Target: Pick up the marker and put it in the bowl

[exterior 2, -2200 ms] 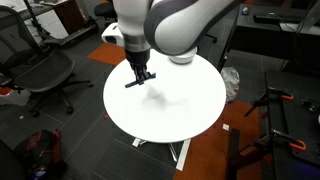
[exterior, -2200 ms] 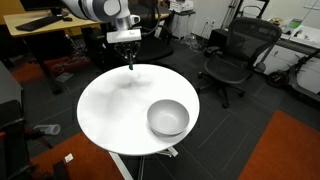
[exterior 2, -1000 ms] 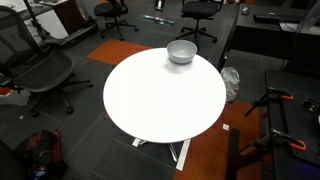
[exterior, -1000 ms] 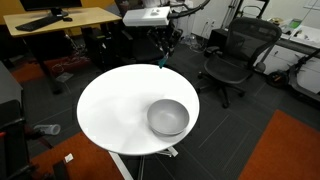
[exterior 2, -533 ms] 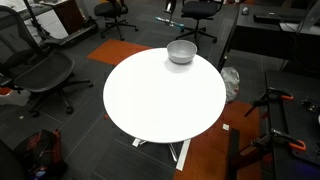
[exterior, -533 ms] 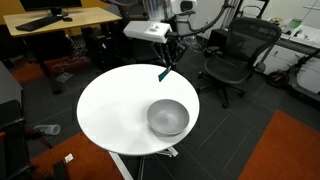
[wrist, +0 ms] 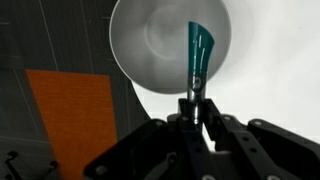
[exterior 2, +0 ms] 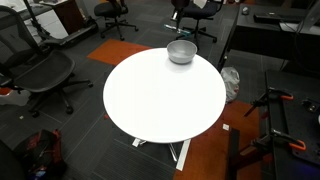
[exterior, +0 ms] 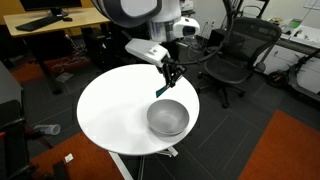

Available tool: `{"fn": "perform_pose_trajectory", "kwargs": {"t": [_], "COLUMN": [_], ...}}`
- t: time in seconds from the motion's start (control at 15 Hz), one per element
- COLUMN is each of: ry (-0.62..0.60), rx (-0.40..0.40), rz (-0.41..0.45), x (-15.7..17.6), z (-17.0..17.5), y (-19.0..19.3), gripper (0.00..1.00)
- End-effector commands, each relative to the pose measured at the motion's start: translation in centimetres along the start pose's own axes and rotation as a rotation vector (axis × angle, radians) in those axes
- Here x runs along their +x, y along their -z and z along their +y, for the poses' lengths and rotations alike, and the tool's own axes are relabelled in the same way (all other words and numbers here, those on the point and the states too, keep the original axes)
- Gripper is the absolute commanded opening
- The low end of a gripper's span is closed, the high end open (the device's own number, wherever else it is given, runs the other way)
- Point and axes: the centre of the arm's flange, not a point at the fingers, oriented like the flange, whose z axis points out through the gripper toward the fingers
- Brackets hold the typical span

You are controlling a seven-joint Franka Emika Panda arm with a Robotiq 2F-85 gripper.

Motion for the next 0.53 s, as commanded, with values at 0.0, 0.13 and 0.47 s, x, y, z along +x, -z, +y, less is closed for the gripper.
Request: {"fn": "perform_pose_trajectory", "kwargs": {"t": [0.0, 0.13, 0.47], "ry": [-0.056, -0.077, -0.113], "rx": [0.005, 0.004, 0.015], "rz": [0.002, -0.012, -0.031], "x": [-1.1, -1.5, -2.4], "z": [0.5, 0.9, 1.5], "y": [-2.1, -3.3, -6.0], "gripper": [0.05, 0.05, 0.05]}}
